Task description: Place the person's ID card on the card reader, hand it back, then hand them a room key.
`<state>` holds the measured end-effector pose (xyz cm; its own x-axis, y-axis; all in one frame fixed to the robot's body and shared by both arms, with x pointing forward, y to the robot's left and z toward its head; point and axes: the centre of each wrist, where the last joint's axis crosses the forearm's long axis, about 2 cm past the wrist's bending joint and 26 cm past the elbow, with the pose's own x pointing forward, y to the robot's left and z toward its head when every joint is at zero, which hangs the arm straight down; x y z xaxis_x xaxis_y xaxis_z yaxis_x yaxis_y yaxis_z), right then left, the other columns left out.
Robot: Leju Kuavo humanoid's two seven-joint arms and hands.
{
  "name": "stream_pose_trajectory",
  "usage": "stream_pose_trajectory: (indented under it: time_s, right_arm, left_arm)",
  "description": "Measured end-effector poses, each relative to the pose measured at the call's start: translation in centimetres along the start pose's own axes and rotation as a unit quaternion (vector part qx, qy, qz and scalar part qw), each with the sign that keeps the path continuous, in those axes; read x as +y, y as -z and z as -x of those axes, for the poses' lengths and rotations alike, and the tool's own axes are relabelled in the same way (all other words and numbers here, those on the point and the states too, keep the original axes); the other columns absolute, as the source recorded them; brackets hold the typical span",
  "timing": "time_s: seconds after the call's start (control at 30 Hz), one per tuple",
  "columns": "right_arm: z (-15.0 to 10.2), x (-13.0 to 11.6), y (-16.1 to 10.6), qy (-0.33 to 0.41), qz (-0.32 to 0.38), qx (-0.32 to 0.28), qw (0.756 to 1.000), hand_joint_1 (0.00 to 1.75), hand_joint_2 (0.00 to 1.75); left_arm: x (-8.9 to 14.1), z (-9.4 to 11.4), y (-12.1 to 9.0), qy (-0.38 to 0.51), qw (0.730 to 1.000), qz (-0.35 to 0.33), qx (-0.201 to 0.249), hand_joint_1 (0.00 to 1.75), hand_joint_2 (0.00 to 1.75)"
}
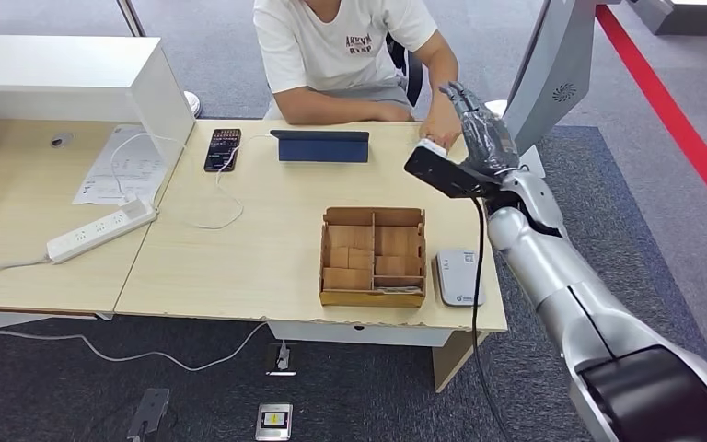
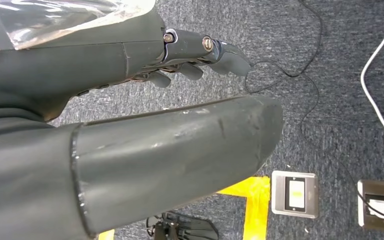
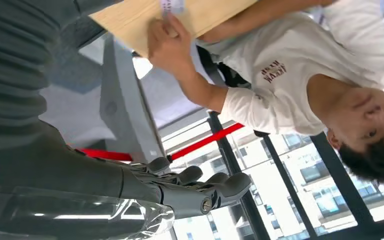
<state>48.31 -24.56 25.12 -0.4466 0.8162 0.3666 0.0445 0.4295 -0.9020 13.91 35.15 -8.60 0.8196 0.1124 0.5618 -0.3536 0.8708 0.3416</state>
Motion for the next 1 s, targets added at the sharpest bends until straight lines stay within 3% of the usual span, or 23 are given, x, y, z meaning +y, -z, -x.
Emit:
stream_pose_trajectory:
  time_s: [0.2,0.37,0.67,1.0]
  right_arm:
    - [-0.4,0.0,-0.4,0.089,0.024,-0.005,0.996,0.00,1.75]
    - [-0.7,1.4,-2.5,0.131,0.014,0.018,0.991,0.00,1.75]
    - [-2.1,4.5,-8.0,0.136,-0.015,-0.010,0.991,0.00,1.75]
    - [-4.9,6.3,-11.7,0.135,-0.029,-0.044,0.989,0.00,1.75]
  left_arm:
    - [0.0,0.5,-0.1,-0.004,1.000,-0.001,0.002,0.00,0.00]
    - [0.2,1.5,-0.4,-0.007,1.000,-0.005,0.010,0.00,0.00]
    - [0.5,2.4,-0.6,-0.014,0.999,-0.011,0.028,0.00,0.00]
    - [0.4,2.3,-0.6,-0.007,1.000,-0.011,0.029,0.00,0.00]
